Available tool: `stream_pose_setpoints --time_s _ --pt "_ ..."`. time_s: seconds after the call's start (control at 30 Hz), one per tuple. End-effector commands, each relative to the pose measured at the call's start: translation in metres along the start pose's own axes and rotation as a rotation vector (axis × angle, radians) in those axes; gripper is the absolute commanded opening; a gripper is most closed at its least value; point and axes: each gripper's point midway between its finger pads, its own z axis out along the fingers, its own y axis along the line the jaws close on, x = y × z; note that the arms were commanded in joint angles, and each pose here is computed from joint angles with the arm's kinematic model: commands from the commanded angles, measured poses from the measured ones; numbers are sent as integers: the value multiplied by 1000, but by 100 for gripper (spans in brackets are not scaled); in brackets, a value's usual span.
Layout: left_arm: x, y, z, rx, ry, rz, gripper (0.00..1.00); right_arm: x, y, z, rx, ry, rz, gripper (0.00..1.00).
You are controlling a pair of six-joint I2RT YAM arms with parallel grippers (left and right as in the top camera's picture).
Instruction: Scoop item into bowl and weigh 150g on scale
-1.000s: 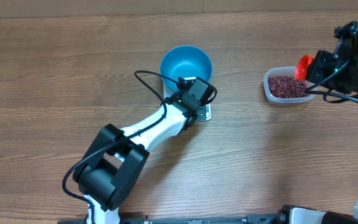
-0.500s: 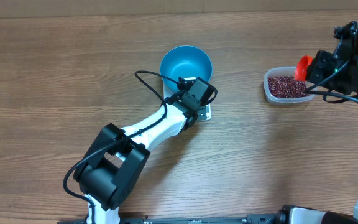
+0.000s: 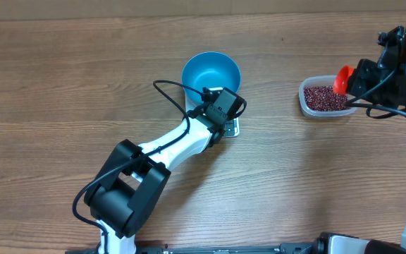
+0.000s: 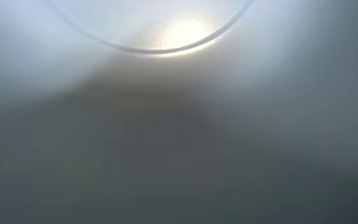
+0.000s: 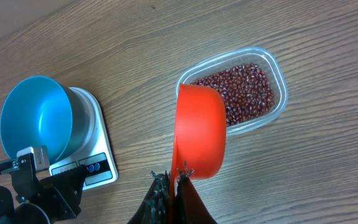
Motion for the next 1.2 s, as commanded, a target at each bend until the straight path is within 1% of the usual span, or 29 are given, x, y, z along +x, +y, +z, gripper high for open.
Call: stream_pose_setpoints --time_s 0.0,0.17,0.3,0.43,0.53,0.73,0.87,0.97,1.07,1.17 --pt "24 8 19 -21 80 6 4 -3 2 -6 -5 -23 -10 4" --pt "19 4 15 -11 74 10 4 -3 2 -6 -5 -23 -10 4" --pt "3 -4 -10 -2 65 37 4 -3 2 -6 -5 -24 -10 4" --pt "-19 -13 -49 23 36 109 4 -3 2 -6 -5 -24 -10 4" --pt "-38 -20 -84 51 -2 132 4 -4 2 -6 -6 -26 -11 4" --pt "-67 -34 -160 168 -108 236 4 -5 3 -6 -7 -33 -12 4" --pt "-75 -22 -194 187 -154 260 4 -6 3 -6 -8 -33 -12 4" --pt "-78 -6 -212 190 -164 324 4 -6 3 -6 -8 -35 -12 4" --pt "-83 12 -220 190 -162 402 4 -6 3 -6 -8 -37 -13 4" --pt "-84 19 -221 263 -140 497 4 -7 3 -6 -9 -40 -13 4"
